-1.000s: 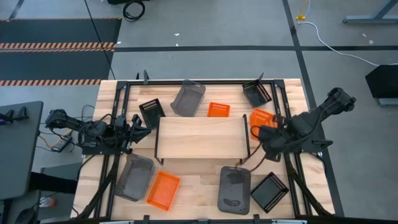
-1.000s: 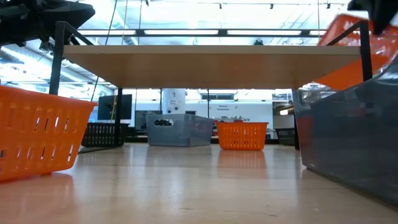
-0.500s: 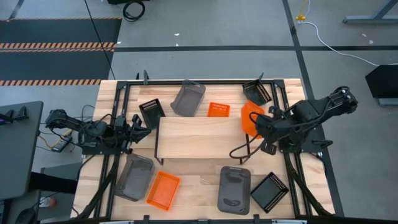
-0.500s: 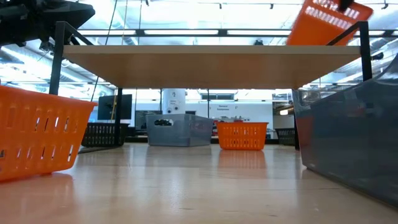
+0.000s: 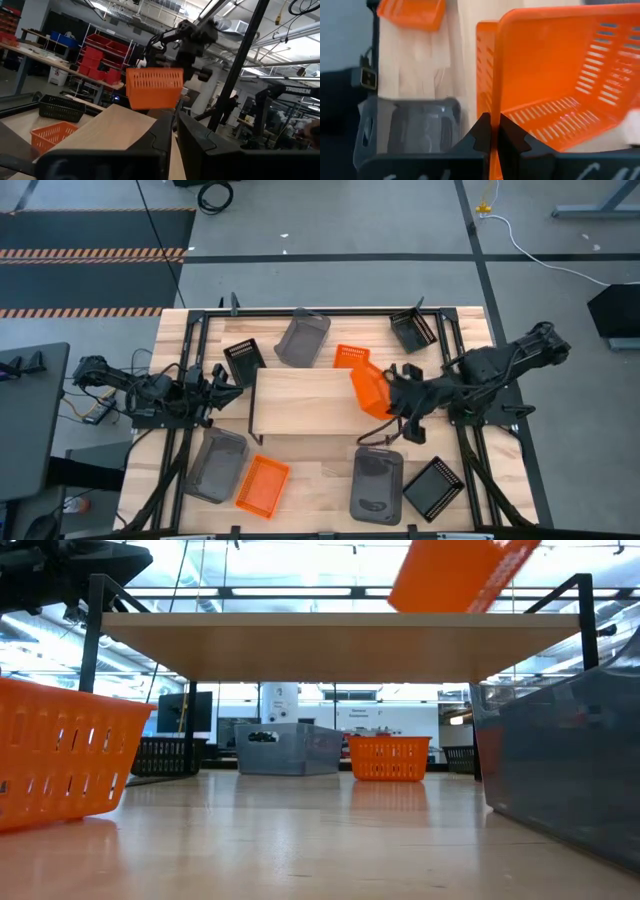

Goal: Stack baskets on shelf by color
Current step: Put the top right orange bin on the shelf

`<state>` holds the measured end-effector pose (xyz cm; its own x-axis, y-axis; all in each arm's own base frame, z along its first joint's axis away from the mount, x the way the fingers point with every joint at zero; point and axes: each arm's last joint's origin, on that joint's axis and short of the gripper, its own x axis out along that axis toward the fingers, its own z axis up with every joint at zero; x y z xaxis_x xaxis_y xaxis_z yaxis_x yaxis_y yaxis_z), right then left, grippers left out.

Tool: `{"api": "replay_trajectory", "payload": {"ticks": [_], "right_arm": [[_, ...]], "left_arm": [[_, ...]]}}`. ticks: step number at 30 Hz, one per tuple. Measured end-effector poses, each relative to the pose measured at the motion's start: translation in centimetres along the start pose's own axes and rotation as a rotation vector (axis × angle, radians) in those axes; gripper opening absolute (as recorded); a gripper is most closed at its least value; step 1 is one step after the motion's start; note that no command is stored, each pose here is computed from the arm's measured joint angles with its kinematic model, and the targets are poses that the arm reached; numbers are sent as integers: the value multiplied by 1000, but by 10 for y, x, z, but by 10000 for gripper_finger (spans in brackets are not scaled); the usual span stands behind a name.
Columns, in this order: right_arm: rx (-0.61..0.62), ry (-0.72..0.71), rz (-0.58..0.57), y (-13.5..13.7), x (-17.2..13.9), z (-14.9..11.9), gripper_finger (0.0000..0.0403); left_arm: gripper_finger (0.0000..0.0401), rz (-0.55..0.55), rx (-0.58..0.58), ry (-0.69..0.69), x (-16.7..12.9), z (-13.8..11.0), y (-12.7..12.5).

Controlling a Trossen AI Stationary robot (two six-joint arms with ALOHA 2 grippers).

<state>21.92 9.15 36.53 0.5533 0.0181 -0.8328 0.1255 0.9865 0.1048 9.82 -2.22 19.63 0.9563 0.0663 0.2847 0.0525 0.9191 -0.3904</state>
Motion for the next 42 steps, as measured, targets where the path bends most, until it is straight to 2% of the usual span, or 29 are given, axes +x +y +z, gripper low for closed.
{"api": "replay_trajectory", "payload": {"ticks": [6, 13, 21, 26, 33, 42], "right_arm": [[-48, 183, -75, 12, 34, 5, 20], [-91, 381, -224, 26, 38, 29, 20], [-70, 364, -172, 44, 54, 56, 29], [-51, 432, -199, 39, 72, 59, 32], [8, 446, -221, 26, 80, 64, 32], [-7, 493, -156, 22, 84, 66, 40]], "left_arm": [[34, 0, 0, 1, 0, 0, 0], [35, 0, 9, 1, 0, 0, 0], [30, 0, 0, 0, 0, 0, 0], [33, 1, 2, 5, 0, 0, 0], [35, 1, 3, 5, 0, -1, 0], [34, 1, 7, 6, 0, -1, 0]]}}
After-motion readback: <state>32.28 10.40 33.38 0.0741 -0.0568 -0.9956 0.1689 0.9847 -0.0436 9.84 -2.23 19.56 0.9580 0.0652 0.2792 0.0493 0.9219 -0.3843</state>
